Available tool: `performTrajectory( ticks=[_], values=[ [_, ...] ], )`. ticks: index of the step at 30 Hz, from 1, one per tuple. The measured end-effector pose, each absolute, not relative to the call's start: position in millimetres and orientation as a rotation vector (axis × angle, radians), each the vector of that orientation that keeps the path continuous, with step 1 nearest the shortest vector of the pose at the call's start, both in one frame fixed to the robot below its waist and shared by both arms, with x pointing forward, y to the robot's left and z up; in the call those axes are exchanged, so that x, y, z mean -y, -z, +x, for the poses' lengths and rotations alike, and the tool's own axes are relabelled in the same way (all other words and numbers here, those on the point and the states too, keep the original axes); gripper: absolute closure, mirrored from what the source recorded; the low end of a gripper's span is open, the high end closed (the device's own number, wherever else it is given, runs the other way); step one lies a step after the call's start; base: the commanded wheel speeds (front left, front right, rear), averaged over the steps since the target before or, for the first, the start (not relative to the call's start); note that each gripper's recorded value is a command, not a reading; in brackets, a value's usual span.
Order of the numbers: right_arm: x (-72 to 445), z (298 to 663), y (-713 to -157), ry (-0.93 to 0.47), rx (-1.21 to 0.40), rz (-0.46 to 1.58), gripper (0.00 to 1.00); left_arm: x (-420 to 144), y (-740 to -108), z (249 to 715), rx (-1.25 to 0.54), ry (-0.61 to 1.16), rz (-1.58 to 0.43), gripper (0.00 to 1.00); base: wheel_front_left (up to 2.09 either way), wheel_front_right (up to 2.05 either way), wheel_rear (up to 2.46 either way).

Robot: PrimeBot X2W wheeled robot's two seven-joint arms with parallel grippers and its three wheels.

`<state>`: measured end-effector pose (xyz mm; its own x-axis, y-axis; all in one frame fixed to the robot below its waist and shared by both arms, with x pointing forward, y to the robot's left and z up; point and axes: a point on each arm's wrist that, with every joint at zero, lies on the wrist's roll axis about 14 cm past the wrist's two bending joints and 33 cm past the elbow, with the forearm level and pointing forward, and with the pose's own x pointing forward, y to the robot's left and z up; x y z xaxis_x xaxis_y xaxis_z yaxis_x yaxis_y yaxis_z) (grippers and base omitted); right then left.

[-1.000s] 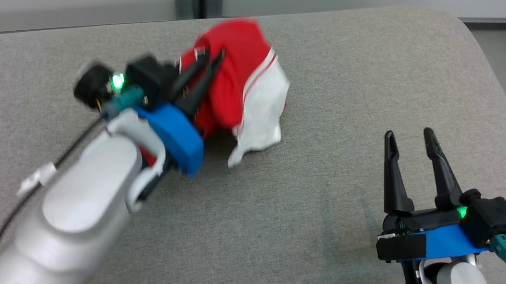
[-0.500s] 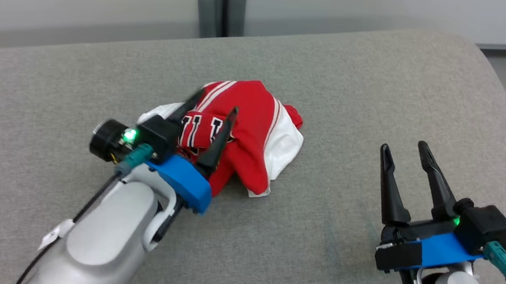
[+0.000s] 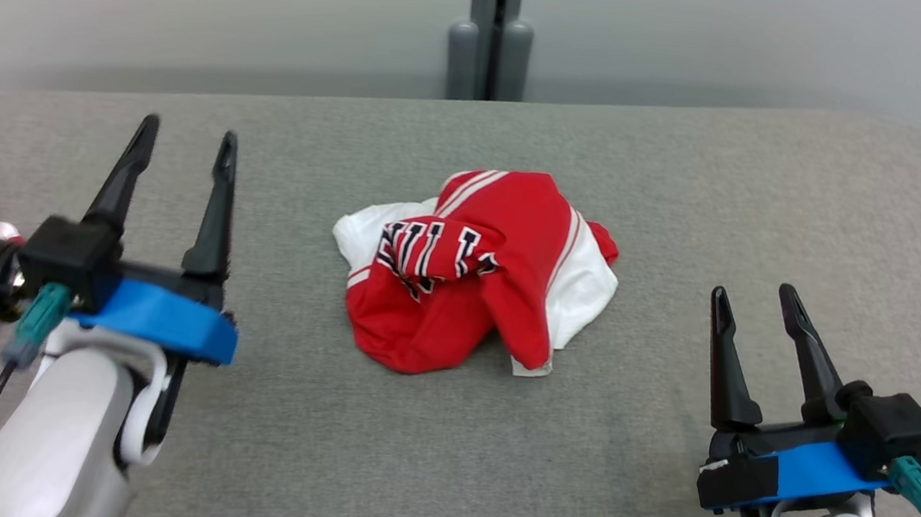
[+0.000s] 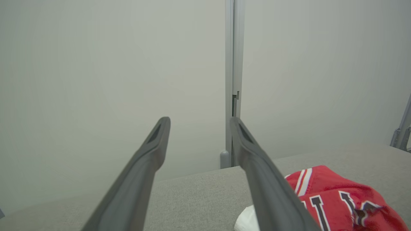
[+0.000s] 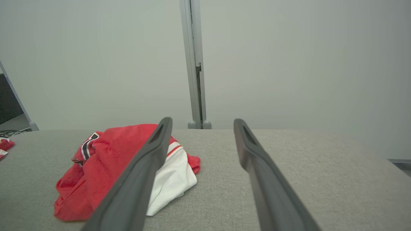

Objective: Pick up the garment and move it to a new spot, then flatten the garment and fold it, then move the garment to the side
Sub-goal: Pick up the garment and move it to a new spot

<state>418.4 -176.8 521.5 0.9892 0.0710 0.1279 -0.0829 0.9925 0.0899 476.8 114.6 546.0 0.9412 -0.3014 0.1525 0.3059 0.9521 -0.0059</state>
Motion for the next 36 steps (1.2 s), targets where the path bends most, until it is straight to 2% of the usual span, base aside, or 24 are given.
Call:
performTrajectory(
  ticks=[13,24,36],
  values=[
    [150,421,-513,-0.148,0.096,0.094,0.0,-208,-531,420,0.126,0.037,-0.001,0.0,0.0,0.0,0.0],
    [140,410,-502,-0.175,0.056,0.087,0.0,-228,-502,378,0.049,-0.04,-0.003,0.0,0.0,0.0,0.0],
    [135,402,-493,-0.19,0.025,0.082,0.0,-228,-493,363,0.026,-0.046,-0.014,0.0,0.0,0.0,0.0]
  ],
)
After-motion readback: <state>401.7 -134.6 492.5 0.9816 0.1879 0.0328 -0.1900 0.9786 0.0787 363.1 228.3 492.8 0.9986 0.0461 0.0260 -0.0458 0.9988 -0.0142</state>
